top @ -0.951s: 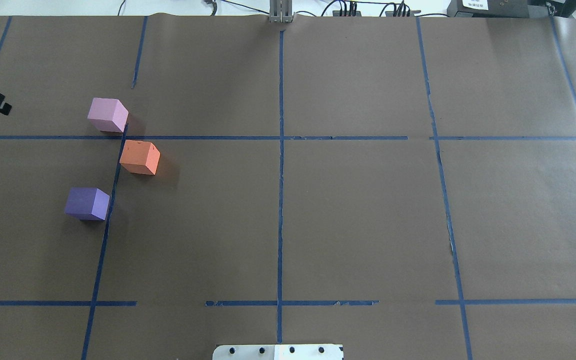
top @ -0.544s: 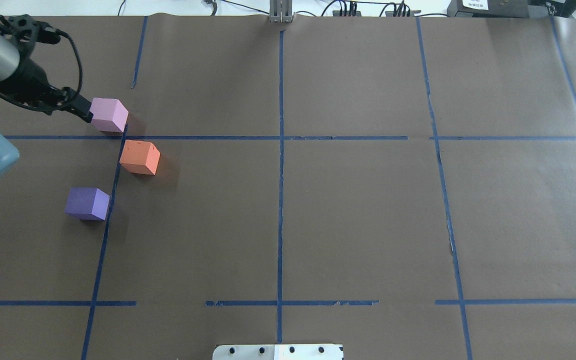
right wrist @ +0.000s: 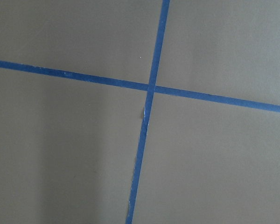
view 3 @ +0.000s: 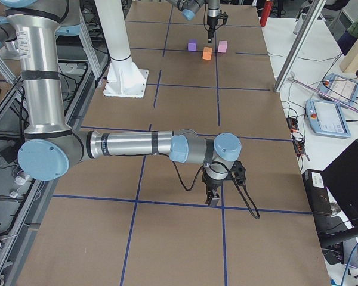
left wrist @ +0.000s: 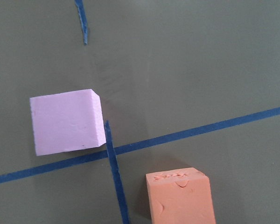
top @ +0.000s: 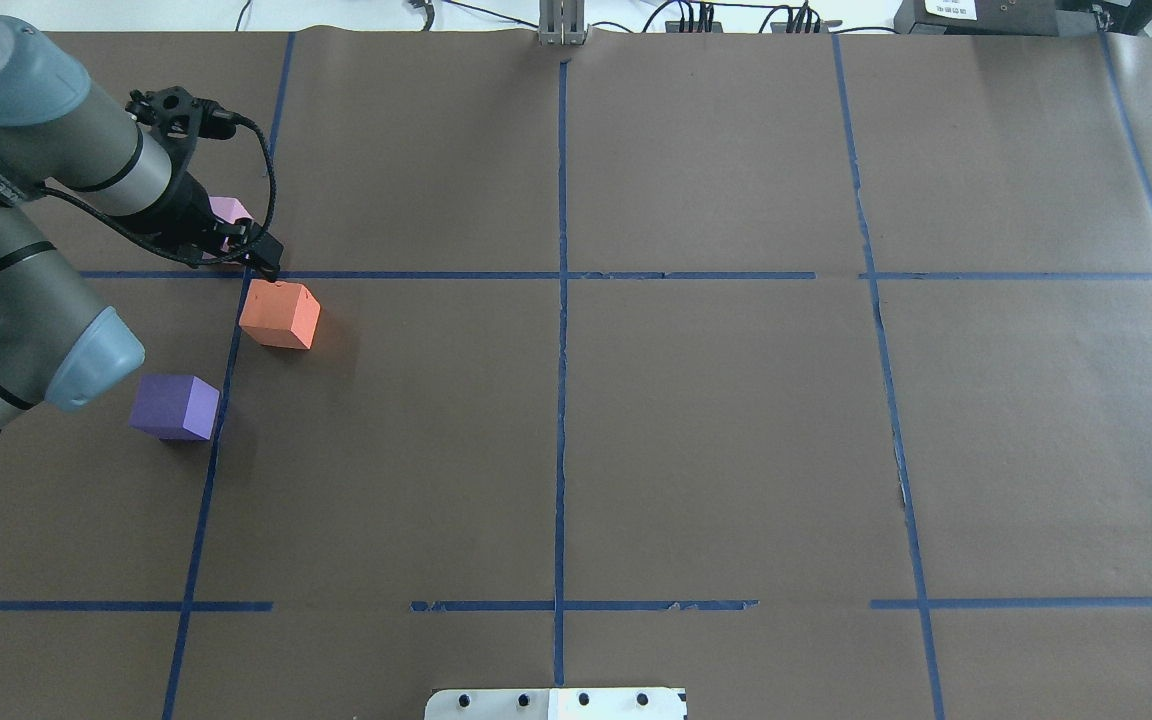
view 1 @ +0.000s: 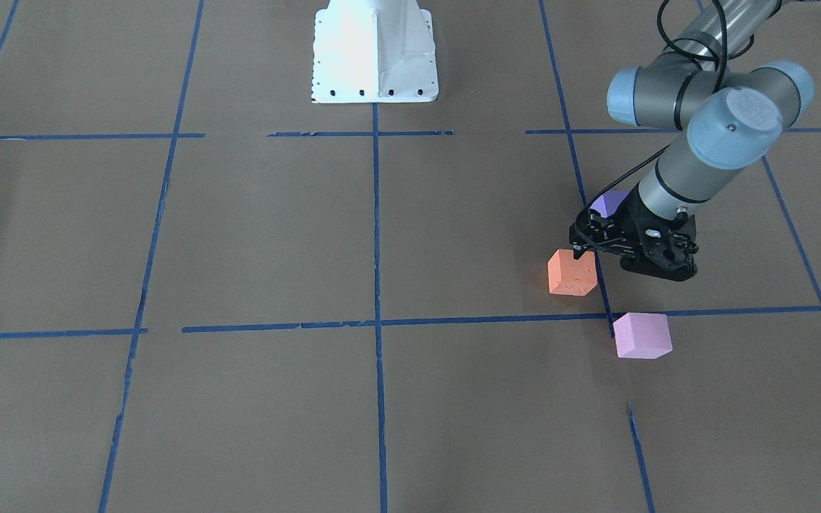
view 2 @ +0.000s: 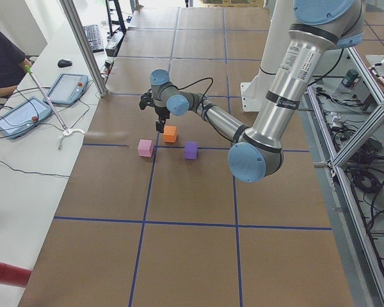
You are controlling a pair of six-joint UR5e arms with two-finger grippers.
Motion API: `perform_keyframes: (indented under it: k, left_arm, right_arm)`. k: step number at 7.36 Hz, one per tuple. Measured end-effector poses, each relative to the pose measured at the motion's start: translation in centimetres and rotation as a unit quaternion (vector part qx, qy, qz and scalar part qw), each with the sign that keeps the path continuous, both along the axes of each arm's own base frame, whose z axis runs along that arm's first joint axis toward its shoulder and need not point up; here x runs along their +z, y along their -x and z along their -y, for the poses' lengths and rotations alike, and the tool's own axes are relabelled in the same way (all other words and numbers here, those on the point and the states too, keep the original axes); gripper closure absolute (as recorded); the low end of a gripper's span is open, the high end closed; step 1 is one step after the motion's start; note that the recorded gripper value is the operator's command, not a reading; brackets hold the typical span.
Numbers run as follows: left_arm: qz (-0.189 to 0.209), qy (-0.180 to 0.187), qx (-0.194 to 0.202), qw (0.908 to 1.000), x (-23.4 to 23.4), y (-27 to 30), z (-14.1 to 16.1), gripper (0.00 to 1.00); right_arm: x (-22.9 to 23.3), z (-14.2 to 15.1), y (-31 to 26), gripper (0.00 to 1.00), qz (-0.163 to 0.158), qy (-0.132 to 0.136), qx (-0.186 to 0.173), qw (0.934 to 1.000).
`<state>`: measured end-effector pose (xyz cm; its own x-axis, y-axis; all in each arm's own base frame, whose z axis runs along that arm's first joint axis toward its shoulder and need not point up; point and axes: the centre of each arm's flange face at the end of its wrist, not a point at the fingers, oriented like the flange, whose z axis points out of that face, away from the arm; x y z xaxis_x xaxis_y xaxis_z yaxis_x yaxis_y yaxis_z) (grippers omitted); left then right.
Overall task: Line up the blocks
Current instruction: 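Move the left gripper down over the orange cube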
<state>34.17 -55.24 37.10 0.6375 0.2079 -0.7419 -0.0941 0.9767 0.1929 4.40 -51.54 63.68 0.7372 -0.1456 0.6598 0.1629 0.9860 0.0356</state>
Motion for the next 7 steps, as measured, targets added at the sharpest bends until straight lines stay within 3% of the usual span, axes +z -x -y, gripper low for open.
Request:
perform_keyframes:
  k: [3,7]
  left_arm:
    - [0.006,0.045,-0.012,0.9989,1.0,-2.9,0.0,0.01]
    - [0.018,0.068,-0.011,0.9974,2.7,-4.6,0.5,0.01]
  right_arm:
    - [0.0,0.0,0.0,0.00,0.000,0.000,0.000,1.0000]
    - [0.0,0.0,0.0,0.00,0.000,0.000,0.000,1.0000]
